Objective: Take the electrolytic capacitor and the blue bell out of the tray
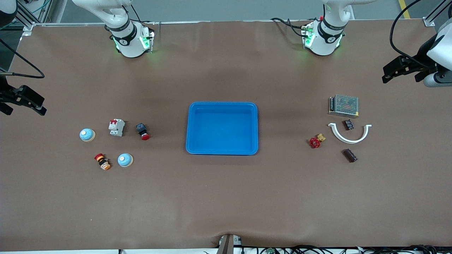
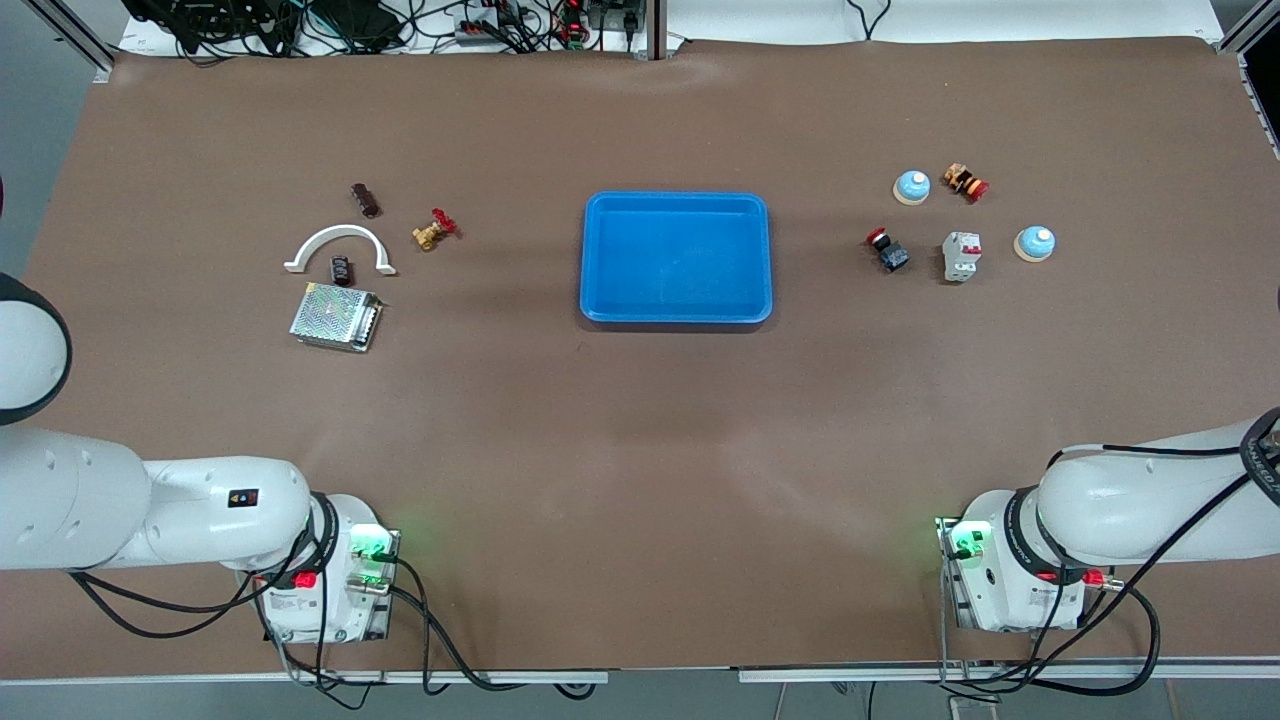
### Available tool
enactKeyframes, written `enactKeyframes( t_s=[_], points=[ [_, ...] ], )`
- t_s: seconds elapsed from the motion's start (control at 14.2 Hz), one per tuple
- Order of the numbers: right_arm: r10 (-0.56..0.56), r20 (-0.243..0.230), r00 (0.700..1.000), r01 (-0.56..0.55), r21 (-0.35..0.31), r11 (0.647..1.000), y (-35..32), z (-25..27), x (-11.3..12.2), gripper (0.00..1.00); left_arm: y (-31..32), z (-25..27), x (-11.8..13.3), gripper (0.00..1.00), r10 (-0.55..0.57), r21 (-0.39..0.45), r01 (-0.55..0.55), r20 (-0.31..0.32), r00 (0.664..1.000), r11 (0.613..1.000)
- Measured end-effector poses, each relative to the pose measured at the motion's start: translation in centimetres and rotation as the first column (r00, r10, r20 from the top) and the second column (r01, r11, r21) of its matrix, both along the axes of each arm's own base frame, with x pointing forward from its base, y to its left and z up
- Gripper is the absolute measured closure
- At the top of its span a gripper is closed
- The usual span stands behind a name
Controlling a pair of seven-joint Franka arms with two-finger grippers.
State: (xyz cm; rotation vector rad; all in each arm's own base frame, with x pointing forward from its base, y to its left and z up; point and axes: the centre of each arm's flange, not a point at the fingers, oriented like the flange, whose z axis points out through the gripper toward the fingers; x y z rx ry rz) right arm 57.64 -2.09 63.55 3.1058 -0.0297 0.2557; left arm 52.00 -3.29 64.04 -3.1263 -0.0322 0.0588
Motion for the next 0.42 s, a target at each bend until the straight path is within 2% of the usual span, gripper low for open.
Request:
enactKeyframes(
  t_s=[0.42],
  points=[
    [0.002, -0.007, 1.0, -0.002, 0.0, 1.0, 0.07, -0.11, -0.03, 0.0, -0.09, 0.44, 0.03, 0.0, -0.002, 0.004, 0.002, 0.011, 1.0, 1.0]
  ],
)
